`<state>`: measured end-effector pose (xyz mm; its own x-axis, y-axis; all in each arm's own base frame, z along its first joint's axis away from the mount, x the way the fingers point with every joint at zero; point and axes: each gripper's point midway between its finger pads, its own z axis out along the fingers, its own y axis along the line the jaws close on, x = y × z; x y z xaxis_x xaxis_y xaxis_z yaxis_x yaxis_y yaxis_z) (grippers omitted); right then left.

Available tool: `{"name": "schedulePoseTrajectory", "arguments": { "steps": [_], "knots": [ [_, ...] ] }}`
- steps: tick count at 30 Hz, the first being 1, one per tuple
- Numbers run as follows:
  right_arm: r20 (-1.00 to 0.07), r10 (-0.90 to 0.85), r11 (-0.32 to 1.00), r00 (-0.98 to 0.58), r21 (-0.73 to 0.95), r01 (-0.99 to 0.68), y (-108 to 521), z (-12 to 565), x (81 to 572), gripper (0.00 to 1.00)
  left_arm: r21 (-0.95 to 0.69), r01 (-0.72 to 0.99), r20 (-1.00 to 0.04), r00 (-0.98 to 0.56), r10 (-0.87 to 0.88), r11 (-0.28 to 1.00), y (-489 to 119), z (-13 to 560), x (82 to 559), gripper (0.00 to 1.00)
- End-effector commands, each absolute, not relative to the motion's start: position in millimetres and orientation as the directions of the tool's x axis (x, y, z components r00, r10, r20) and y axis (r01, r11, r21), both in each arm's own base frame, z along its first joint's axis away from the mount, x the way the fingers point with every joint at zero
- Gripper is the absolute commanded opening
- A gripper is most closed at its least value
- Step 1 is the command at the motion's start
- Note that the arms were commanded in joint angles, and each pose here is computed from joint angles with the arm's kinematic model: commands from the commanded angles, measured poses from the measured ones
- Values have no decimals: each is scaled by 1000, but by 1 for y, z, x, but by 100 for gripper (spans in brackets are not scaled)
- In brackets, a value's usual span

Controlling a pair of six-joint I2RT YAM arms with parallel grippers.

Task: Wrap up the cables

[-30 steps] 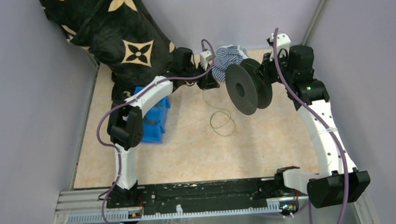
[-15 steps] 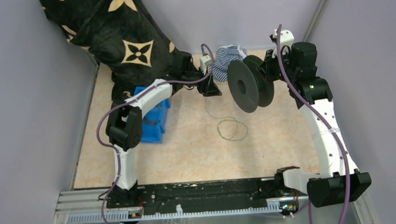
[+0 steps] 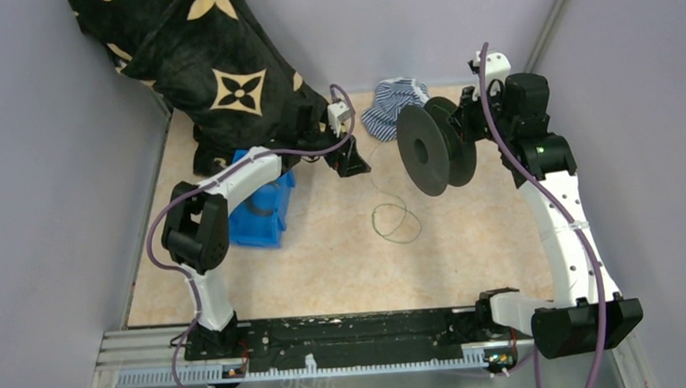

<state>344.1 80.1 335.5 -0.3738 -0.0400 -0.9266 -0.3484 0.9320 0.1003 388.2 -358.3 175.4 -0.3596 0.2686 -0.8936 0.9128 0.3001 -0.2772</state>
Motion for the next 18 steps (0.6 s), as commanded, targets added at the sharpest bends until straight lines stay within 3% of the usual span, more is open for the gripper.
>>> {"name": "schedulePoseTrajectory", "arguments": {
  "steps": [1,9,18],
  "knots": [
    [-974,-18,933,-225,65,-353,79,387,348,0,-205,905,-915,-313,255,374,-346,177,395,97],
    [-976,-8,942,-219,66,-329,75,393,353,0,-275,860,-893,-394,217,430,-338,156,383,95],
    [-976,8,912,-218,96,-398,89,403,351,0,-274,934,-918,-325,227,230,-362,151,356,89]
  ]
}}
